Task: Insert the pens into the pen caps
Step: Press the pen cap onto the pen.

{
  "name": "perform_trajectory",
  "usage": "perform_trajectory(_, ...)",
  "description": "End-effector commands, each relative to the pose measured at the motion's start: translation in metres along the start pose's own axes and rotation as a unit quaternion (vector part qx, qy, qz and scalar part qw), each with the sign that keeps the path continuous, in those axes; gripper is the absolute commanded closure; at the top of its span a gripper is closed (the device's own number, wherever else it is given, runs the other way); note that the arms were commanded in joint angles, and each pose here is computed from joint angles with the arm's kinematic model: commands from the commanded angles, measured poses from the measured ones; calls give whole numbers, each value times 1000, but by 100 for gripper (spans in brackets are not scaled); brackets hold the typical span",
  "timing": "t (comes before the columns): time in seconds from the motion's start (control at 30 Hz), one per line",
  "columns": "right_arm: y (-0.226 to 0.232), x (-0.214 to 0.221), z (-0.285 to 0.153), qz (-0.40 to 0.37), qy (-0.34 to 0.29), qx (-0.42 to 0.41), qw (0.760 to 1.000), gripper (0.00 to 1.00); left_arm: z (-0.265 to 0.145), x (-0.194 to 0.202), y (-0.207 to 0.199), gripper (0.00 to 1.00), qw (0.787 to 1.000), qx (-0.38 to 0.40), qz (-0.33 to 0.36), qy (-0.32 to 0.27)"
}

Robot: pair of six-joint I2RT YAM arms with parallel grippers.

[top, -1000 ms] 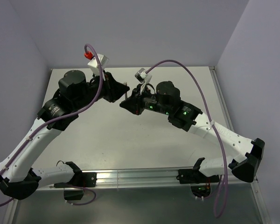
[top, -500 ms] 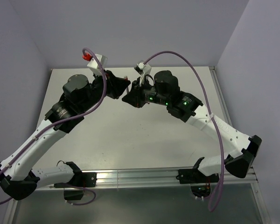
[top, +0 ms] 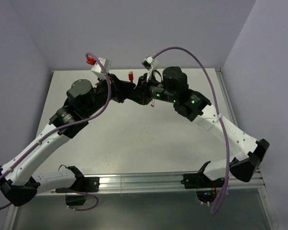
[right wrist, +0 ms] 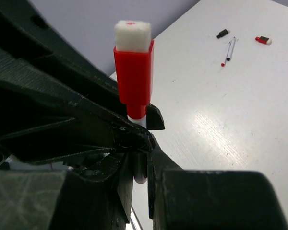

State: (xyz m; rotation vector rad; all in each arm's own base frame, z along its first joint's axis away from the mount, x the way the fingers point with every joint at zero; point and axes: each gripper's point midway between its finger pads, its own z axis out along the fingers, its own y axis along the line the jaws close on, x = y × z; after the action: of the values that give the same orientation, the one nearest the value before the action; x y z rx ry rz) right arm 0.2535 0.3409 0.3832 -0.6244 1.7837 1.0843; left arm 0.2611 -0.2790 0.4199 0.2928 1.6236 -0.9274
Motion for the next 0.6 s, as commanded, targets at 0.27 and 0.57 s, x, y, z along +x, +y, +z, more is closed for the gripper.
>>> perform_trajectory(0.27, 46, -142, -47, -72, -235, -46, 968, 100, -30, 79, 11, 100, 986, -16, 0, 165)
perform_trajectory(0.57, 25, -98, -30, -55, -168, -26, 984, 100, -43, 33, -5, 50, 993, -2, 11, 114)
